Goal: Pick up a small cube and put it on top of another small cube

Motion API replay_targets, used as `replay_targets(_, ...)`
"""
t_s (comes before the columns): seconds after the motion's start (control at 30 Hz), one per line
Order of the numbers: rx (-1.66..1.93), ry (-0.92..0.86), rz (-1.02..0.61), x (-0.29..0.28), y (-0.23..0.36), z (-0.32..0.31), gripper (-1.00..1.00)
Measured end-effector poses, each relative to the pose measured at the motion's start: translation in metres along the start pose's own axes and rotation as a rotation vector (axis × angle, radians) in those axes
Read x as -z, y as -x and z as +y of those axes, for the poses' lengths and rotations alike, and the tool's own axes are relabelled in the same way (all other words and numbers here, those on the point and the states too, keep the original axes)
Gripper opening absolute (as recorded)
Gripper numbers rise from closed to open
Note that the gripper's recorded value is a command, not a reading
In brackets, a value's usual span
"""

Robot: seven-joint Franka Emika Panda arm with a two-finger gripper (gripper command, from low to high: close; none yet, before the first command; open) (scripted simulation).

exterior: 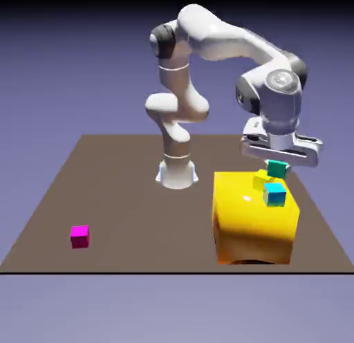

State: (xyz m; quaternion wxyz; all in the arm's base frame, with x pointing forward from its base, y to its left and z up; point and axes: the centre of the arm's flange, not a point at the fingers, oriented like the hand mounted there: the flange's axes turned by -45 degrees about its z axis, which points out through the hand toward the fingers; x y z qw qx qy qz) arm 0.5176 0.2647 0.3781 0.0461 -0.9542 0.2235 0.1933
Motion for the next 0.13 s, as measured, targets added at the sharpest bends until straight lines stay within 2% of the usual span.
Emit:
replay_targets(0.03, 0.000, 0.000, 0.000, -0.005, 0.000, 0.000, 1.00)
replay_targets(0.13, 0.000, 0.002, 0.001, 0.011, 0.001, 0.000, 1.00)
